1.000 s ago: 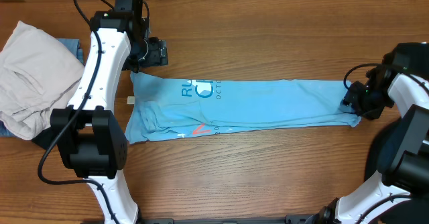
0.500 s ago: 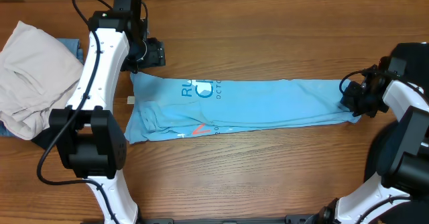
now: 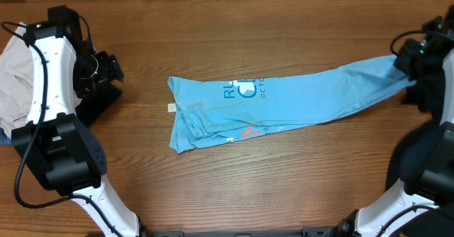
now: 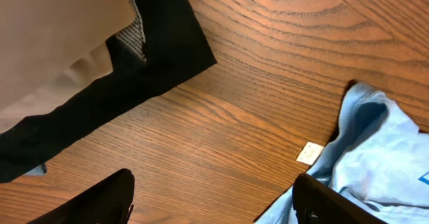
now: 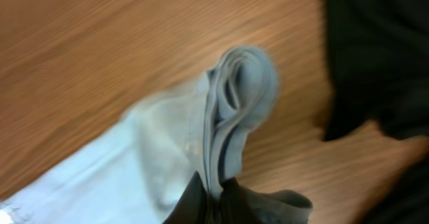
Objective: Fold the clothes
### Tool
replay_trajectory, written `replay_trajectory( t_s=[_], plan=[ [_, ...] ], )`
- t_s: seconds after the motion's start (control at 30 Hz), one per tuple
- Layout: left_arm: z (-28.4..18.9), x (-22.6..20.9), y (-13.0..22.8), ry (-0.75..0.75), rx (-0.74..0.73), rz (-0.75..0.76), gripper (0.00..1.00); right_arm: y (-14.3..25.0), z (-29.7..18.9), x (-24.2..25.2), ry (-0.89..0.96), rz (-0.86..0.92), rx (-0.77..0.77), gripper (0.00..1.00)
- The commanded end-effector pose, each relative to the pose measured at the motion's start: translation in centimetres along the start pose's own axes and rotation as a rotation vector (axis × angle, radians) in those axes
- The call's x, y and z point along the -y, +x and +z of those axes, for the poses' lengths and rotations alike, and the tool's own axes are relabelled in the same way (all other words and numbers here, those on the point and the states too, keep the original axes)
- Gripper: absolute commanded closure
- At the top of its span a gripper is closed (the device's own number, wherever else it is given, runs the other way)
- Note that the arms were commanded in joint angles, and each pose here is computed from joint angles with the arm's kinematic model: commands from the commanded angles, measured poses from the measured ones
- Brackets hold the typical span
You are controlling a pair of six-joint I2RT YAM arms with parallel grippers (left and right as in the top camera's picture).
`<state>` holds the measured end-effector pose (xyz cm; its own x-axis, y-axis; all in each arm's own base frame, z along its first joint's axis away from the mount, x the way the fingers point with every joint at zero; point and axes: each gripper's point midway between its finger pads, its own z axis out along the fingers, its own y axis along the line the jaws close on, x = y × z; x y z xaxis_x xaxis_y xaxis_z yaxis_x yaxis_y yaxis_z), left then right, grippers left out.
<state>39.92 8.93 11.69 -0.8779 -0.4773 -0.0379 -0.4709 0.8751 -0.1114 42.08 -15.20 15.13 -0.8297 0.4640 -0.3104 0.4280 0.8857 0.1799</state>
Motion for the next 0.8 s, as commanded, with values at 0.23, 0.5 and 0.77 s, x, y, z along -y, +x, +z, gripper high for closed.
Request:
replay_trajectory(
  t_s=[0.23,0.5,0.77],
  plan=[
    [-0.7,0.9,-0.4,0.039,0.023,-0.007,0.20,12.7,-1.0,-20.1,-0.219,-0.440,-0.261,0.96],
    [-0.7,1.3,-0.1,0.063,0.009,-0.007,0.21,21.8,4.3,-24.7,-0.244,-0.564,-0.377,0.96],
    [-0.7,1.5,0.0,0.063,0.008,-0.001,0.21,24.9,6.9,-27.0,-0.217,-0.713,-0.295,0.51]
  ],
)
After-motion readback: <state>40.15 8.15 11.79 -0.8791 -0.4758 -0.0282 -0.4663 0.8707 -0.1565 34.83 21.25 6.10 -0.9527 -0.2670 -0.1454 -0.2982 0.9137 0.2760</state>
